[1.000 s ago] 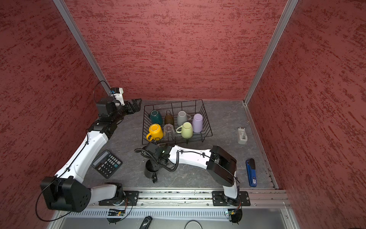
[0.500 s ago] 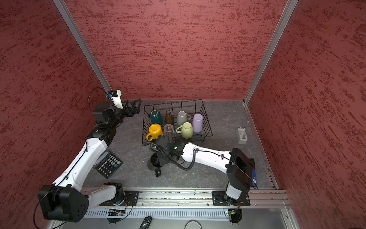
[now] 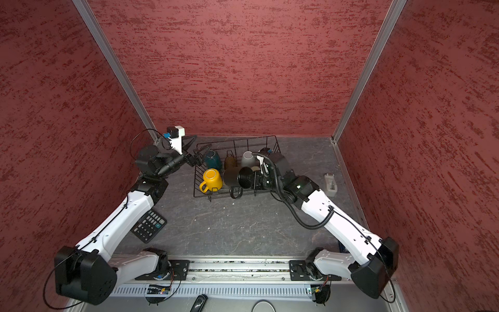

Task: Load cups into a dish rack
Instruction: Pick up the cup from the bottom-center of the table, then pass the cup.

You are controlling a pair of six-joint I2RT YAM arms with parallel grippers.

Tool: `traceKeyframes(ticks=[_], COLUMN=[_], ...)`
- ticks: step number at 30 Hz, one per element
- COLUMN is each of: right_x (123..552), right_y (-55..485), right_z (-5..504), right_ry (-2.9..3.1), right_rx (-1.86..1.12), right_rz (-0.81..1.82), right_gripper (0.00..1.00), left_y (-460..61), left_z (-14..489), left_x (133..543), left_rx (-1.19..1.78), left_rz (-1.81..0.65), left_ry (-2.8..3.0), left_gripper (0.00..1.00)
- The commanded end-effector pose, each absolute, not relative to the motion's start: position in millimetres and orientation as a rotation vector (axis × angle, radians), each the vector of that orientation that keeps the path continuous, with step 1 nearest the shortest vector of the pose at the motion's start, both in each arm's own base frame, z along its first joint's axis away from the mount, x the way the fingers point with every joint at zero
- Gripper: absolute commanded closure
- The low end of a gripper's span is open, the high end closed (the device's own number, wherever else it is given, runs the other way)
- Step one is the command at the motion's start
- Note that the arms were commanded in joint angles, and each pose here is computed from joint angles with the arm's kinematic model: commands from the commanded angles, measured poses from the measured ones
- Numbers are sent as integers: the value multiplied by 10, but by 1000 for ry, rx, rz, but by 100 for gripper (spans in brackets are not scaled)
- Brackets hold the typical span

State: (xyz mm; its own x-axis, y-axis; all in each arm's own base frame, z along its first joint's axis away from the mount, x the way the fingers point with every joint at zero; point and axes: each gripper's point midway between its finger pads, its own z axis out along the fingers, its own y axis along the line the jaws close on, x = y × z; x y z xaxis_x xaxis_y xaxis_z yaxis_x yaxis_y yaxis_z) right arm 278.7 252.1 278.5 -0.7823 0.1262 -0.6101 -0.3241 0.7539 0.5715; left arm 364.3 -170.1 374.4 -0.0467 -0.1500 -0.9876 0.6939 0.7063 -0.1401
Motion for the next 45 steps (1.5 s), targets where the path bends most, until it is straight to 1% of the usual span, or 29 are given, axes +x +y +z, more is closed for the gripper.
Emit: traceKeyframes(ticks=[1,6,10,12,20,31,45], right_x=[2899,3026,3075,3070,3018,2793,2698], right_y=[2469,2285,2223,2229,2331,2430,2480], right_z=[3291,3492,3658,3731,3832,3938,4031], right_ry=[2095,1985,1883,1844,1738,1612,1528], right_rx=[-202,-219,-262,-299,-428,-556,-589], right_rz=[1002,1018,1056,1076,1149,1255,1349], right_gripper=[100,100,100,100,100,100,100], left_y=[-1882,-2179,-2465,-2549,-2730,-2955,-3150], left_z=[3844,3814,3711,3691,3736,3706,3698], left_x=[3530,3330,3094,3058,2993,2857,2674], left_rx=[612,776,931,962,1016,1101,1175], left_rz=[-801,-963,-1007,-1013,-1097,-1202,-1278], left_ry=[1377,1342,1281,1269,1216,1181,1124], left_gripper=[0,0,0,0,0,0,0])
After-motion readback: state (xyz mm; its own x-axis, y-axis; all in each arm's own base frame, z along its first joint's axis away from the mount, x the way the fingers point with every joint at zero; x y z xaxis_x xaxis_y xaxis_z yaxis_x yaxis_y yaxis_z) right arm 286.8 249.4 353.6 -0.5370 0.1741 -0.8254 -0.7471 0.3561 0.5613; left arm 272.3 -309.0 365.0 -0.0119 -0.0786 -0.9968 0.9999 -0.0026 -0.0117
